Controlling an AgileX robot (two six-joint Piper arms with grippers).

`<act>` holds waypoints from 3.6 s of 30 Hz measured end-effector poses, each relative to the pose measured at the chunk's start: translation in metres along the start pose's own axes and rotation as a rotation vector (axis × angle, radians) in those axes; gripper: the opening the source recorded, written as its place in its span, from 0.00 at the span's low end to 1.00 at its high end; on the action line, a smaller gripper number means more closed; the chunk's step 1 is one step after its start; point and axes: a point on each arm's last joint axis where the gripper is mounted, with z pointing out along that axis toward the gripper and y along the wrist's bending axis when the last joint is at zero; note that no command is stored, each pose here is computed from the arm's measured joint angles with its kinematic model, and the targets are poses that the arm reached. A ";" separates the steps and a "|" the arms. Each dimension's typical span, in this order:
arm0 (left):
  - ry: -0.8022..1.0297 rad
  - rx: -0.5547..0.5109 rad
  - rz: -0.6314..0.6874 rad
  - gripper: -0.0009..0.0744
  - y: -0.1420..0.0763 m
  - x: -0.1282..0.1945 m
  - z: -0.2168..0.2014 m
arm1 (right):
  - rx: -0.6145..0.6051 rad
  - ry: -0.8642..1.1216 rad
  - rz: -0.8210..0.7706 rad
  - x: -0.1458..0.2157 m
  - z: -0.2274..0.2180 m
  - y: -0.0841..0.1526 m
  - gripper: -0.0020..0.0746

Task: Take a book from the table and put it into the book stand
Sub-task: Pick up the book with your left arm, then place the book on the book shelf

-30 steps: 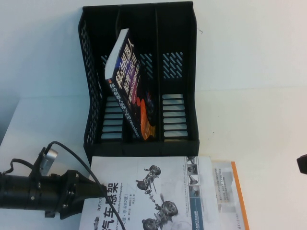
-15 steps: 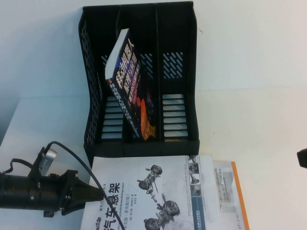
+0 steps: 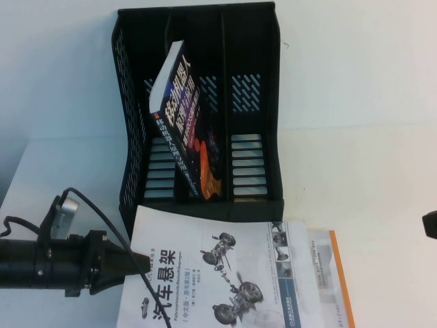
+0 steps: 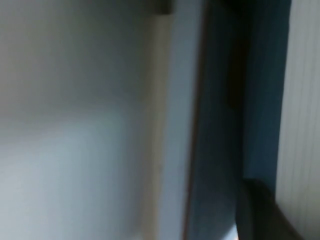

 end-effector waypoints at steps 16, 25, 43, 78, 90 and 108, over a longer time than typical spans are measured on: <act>-0.111 -0.034 0.252 0.17 -0.092 0.027 -0.048 | 0.005 0.003 -0.005 0.000 0.000 0.000 0.02; -0.175 -0.136 0.493 0.17 -0.170 0.055 -0.091 | 0.017 0.009 -0.016 0.001 0.000 -0.002 0.02; -0.415 -0.241 0.776 0.17 -0.315 0.089 -0.171 | 0.033 0.028 -0.026 0.005 0.003 -0.004 0.02; -0.688 -0.473 0.644 0.16 -0.314 -0.007 -0.193 | 0.056 0.049 -0.020 0.016 0.011 -0.009 0.02; -0.841 -0.285 0.713 0.16 -0.362 0.005 -0.210 | 0.068 0.026 -0.018 0.014 0.011 -0.010 0.02; -0.820 -0.321 0.596 0.16 -0.335 -0.041 -0.198 | 0.055 0.053 0.007 0.017 0.012 -0.009 0.02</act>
